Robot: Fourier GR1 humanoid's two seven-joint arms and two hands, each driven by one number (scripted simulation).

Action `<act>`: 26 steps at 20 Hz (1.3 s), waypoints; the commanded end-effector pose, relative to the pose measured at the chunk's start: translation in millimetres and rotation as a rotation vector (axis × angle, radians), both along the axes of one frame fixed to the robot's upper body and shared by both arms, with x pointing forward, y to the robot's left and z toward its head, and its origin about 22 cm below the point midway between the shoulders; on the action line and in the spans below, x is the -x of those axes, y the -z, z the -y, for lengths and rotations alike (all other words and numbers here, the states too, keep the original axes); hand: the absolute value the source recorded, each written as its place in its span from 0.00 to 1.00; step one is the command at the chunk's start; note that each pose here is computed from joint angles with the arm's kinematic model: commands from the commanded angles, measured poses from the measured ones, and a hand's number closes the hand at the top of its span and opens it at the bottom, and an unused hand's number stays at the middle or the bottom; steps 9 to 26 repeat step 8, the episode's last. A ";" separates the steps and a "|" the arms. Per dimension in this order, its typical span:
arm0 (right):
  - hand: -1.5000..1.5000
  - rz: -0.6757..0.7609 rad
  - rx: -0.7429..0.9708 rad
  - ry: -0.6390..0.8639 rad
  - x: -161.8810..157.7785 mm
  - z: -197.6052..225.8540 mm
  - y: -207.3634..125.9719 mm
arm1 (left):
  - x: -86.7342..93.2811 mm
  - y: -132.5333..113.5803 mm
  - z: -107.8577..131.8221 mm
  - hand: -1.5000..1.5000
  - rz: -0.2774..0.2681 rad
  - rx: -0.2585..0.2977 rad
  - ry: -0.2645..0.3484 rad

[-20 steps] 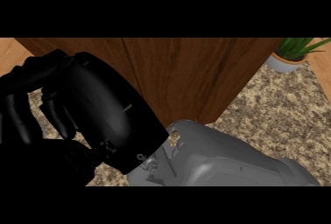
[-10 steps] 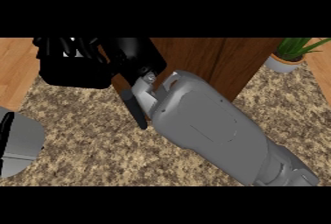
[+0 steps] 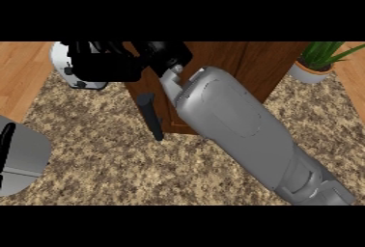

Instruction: Pick up the wine, place it into the cabinet and close the cabinet

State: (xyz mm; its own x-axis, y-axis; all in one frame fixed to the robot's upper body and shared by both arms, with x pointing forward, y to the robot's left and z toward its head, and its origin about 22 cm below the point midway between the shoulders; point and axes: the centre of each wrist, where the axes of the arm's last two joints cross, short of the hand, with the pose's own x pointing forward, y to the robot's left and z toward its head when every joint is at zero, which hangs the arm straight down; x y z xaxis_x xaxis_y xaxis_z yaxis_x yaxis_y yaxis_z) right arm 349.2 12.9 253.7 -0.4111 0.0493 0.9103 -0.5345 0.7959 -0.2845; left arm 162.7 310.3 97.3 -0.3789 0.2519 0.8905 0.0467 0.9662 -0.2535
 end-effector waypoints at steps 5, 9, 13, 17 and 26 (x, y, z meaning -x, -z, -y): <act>1.00 0.009 0.073 0.199 -52.7 56.8 33.9 | -7.1 -12.5 3.0 0.00 0.038 -0.022 0.010; 1.00 0.000 0.073 0.193 -51.4 51.3 27.8 | -6.7 -13.4 7.6 0.00 0.005 -0.002 0.010; 1.00 0.000 0.073 0.193 -51.4 51.3 27.8 | -6.7 -13.4 7.6 0.00 0.005 -0.002 0.010; 1.00 0.000 0.073 0.193 -51.4 51.3 27.8 | -6.7 -13.4 7.6 0.00 0.005 -0.002 0.010; 1.00 0.000 0.073 0.193 -51.4 51.3 27.8 | -6.7 -13.4 7.6 0.00 0.005 -0.002 0.010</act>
